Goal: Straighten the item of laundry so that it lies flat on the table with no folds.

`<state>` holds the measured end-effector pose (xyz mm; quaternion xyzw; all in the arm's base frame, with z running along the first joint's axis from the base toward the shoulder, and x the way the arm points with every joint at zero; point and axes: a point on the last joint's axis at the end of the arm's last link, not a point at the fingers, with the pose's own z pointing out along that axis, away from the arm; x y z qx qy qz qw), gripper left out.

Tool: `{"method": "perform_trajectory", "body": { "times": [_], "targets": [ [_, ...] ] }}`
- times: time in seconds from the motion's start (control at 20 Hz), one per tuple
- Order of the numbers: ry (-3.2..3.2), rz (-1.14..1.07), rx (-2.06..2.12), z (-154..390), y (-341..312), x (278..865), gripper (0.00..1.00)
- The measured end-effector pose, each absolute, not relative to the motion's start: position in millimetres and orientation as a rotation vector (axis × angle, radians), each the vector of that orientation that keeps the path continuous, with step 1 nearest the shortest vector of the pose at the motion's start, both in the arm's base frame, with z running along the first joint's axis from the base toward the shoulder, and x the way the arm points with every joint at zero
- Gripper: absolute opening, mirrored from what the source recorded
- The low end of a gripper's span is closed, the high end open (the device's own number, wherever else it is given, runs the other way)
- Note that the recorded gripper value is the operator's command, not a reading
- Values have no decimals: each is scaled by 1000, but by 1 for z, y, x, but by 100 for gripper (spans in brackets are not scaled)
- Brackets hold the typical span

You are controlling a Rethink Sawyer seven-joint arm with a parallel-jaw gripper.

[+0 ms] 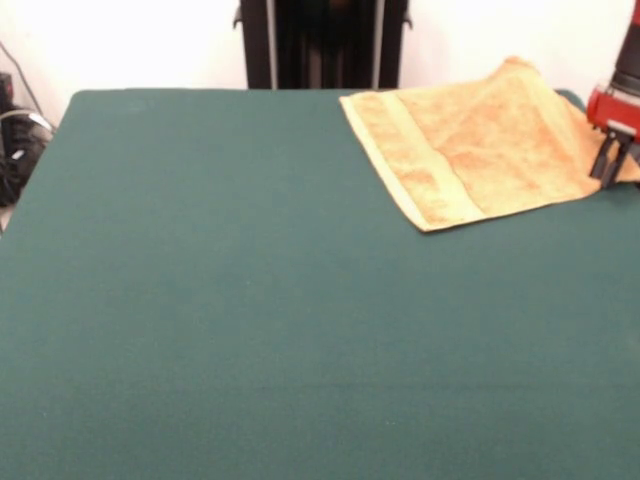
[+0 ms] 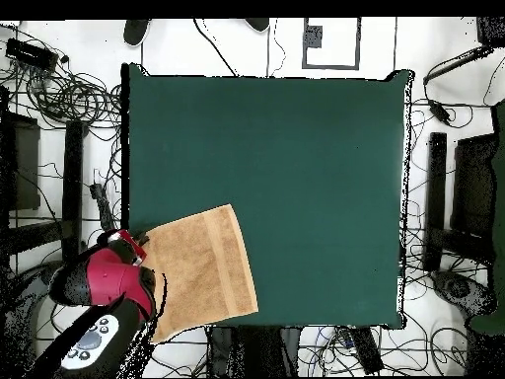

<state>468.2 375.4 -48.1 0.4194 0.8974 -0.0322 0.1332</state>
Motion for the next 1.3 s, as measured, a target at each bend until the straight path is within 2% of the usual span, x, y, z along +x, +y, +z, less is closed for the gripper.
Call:
{"method": "perform_trajectory", "body": {
  "times": [1.3],
  "targets": [
    [2459,-131,1274,-51,390,462,0]
  ]
}}
